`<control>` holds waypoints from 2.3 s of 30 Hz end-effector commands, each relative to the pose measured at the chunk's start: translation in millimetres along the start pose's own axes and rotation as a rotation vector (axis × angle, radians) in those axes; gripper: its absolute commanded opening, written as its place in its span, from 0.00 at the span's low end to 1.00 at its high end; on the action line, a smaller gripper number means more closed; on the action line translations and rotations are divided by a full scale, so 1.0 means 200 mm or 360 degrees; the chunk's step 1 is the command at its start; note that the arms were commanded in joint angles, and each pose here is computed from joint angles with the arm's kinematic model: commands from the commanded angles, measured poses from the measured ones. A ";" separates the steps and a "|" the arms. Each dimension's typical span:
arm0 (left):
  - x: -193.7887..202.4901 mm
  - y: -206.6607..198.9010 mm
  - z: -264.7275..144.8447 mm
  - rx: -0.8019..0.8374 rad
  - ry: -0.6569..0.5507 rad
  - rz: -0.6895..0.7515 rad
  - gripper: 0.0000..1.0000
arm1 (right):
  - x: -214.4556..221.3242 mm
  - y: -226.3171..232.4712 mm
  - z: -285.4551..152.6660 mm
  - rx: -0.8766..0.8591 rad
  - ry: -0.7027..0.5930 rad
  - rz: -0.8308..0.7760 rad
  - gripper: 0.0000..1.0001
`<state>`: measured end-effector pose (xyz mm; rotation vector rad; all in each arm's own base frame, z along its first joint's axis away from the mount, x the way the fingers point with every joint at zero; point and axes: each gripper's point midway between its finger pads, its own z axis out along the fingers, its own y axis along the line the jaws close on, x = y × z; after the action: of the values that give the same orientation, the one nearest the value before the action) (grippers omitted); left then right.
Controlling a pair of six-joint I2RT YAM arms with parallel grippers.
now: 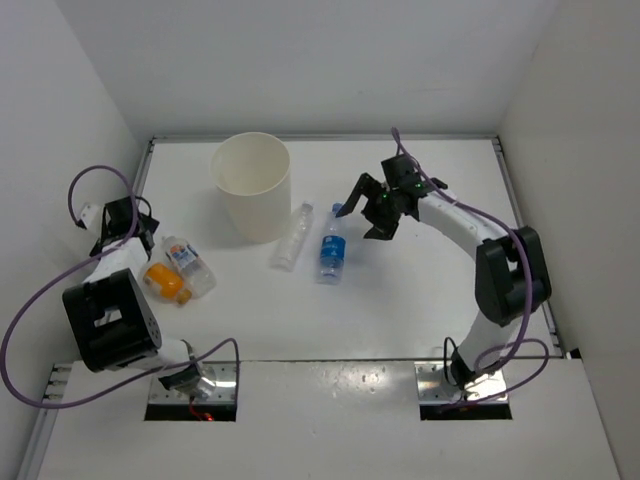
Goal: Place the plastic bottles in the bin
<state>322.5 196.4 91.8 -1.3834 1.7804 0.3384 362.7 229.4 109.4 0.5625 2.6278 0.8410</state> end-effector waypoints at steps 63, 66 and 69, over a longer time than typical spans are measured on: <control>0.08 0.02 -0.18 0.0253 0.0072 0.0168 1.00 | -0.22 1.57 -0.32 -0.0897 -0.0463 -0.0791 0.01; 0.07 0.00 -0.19 0.0273 0.0070 0.0163 1.00 | -0.19 1.62 -0.31 -0.0937 -0.0467 -0.0811 0.03; 0.06 -0.01 -0.18 0.0274 0.0068 0.0162 1.00 | -0.13 1.63 -0.25 -0.0931 -0.0444 -0.0823 0.05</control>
<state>298.4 162.0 90.7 -1.2125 1.9185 0.2349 457.4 430.9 303.8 -0.1241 2.1153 1.1150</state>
